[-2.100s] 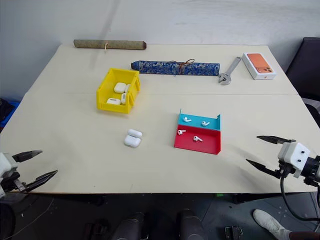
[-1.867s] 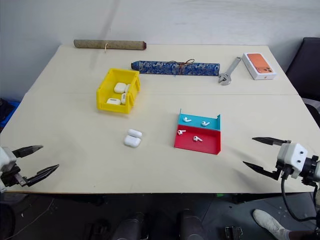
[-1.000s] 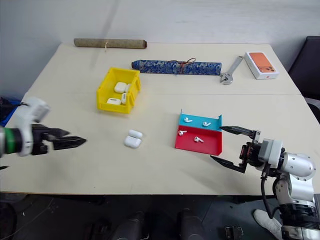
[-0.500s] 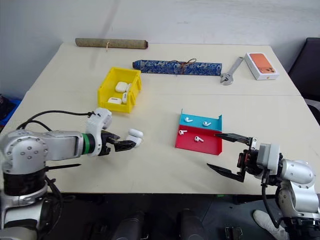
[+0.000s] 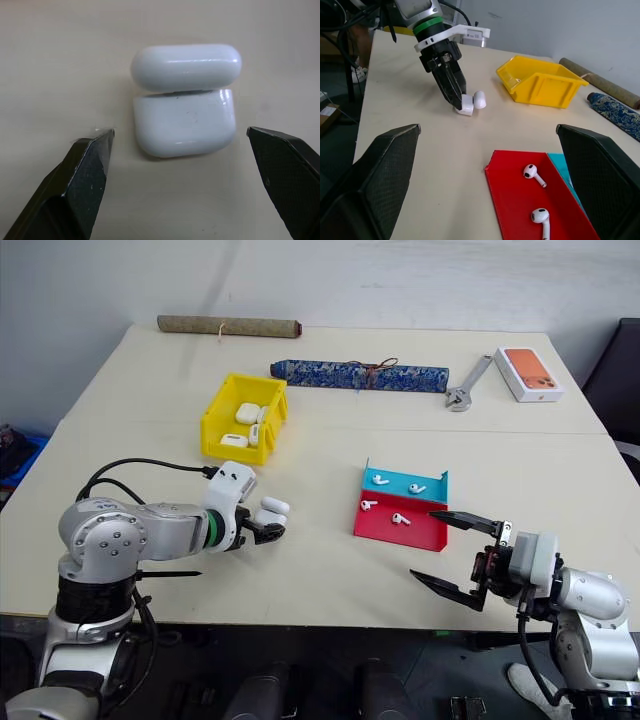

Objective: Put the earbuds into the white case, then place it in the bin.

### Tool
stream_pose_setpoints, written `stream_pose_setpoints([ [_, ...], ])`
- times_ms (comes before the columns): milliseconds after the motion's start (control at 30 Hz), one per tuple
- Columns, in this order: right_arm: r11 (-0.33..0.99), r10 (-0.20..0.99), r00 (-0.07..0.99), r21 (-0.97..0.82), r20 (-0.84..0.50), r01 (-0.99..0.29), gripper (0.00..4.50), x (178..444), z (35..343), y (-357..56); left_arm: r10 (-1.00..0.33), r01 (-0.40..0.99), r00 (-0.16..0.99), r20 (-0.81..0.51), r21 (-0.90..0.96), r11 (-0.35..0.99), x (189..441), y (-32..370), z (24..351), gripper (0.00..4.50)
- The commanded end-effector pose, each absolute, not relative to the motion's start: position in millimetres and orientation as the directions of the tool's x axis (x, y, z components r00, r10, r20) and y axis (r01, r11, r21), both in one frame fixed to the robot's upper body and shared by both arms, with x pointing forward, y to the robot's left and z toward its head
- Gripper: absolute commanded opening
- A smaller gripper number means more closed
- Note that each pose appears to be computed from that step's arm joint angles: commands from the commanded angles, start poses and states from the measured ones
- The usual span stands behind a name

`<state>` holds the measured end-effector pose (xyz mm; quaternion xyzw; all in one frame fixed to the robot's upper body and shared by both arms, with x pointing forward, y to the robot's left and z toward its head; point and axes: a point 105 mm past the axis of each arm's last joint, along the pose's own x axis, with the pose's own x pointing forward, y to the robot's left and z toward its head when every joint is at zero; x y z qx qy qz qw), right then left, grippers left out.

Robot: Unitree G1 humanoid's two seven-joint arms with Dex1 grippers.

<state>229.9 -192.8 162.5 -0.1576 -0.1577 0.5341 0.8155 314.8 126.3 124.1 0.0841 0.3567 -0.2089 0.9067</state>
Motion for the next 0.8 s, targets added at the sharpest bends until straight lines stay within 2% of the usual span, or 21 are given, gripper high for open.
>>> stream_pose_setpoints([
  [33,0.403,0.911,0.396,-0.469,0.119,-0.786,4.46,225.9,173.9,-194.7,-0.292,0.418,0.667,-0.686,0.020,0.908,316.2,128.9,119.6,4.50],
  [367,0.409,0.908,0.403,-0.462,0.118,-0.787,4.46,221.6,172.4,-193.2,-0.312,0.425,0.642,-0.700,-0.013,0.905,318.0,117.5,108.8,4.50],
  [467,0.411,0.907,0.405,-0.460,0.118,-0.787,4.50,219.9,170.3,-193.7,-0.311,0.437,0.630,-0.711,-0.006,0.899,315.0,120.1,105.4,3.90],
  [567,0.412,0.906,0.406,-0.456,0.117,-0.789,4.50,218.7,168.0,-194.4,-0.303,0.433,0.630,-0.715,-0.001,0.902,314.5,124.5,103.9,3.05],
  [700,0.414,0.905,0.409,-0.452,0.114,-0.790,4.50,217.0,164.9,-195.9,-0.381,0.441,0.696,-0.608,-0.056,0.896,319.8,134.5,122.8,1.88],
  [800,0.417,0.903,0.416,-0.450,0.106,-0.790,4.50,217.7,164.2,-197.6,-0.482,0.468,0.766,-0.425,-0.147,0.872,324.8,165.3,149.8,1.88],
])
